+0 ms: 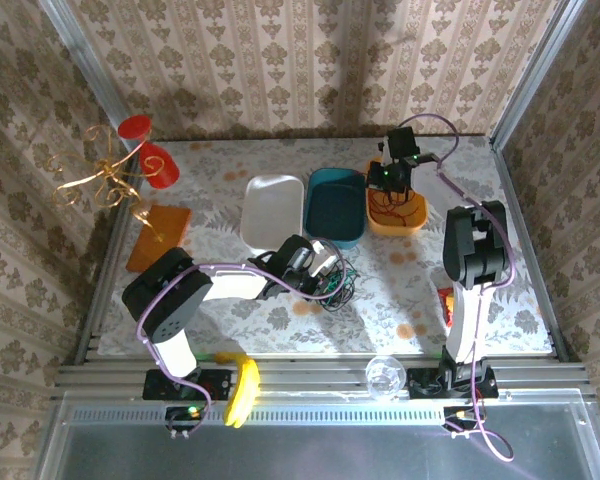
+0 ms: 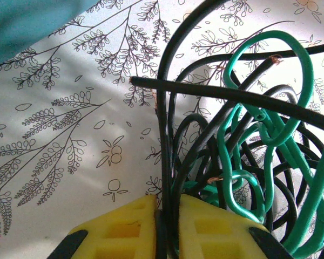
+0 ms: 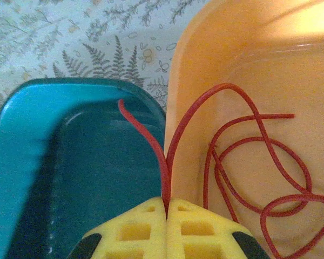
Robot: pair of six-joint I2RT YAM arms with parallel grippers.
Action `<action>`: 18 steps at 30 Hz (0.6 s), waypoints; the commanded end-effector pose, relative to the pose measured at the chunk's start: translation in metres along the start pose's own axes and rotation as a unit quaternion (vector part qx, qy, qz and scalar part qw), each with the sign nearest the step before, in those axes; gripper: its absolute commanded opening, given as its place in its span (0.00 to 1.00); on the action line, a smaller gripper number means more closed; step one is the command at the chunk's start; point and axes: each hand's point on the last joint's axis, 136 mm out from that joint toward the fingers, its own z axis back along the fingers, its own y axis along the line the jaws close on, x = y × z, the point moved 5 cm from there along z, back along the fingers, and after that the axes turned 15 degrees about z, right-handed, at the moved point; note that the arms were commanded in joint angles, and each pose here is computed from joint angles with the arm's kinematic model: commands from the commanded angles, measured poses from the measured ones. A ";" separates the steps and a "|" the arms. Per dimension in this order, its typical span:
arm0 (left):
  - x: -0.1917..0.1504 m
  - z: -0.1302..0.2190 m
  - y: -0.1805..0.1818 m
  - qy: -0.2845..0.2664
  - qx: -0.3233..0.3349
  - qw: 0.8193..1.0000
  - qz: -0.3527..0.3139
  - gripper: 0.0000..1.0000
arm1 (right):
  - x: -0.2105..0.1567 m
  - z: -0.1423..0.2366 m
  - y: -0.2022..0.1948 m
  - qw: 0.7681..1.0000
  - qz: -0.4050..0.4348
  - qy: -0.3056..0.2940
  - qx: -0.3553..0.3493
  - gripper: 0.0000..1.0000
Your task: Untangle the cables
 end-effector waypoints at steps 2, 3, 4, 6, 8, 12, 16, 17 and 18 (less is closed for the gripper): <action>-0.024 -0.007 0.005 0.056 0.015 0.998 -0.002 0.15 | 0.006 0.021 -0.001 0.999 -0.021 -0.028 0.016 0.02; -0.024 -0.007 0.005 0.056 0.014 0.998 -0.003 0.15 | 0.004 0.022 -0.002 0.999 -0.024 -0.029 0.016 0.02; -0.024 -0.007 0.005 0.057 0.014 0.998 -0.003 0.15 | 0.001 0.024 -0.004 0.999 -0.027 -0.029 0.016 0.02; -0.024 -0.007 0.005 0.057 0.014 0.998 -0.005 0.14 | -0.002 0.028 -0.007 0.999 -0.037 -0.032 0.018 0.02; -0.024 -0.007 0.005 0.058 0.013 0.998 -0.004 0.15 | -0.005 0.033 -0.011 0.998 -0.052 -0.037 0.028 0.02; -0.024 -0.007 0.004 0.058 0.012 0.998 -0.005 0.15 | -0.013 0.043 -0.020 0.994 -0.090 -0.050 0.048 0.02; -0.025 -0.007 0.004 0.060 0.011 0.998 -0.006 0.15 | -0.026 0.047 -0.035 0.992 -0.114 -0.044 0.035 0.02; -0.025 -0.007 0.004 0.059 0.011 0.998 -0.007 0.15 | -0.029 0.046 -0.040 0.991 -0.120 -0.041 0.031 0.02; -0.024 -0.007 0.003 0.059 0.011 0.998 -0.006 0.14 | -0.032 0.045 -0.046 0.991 -0.127 -0.037 0.025 0.02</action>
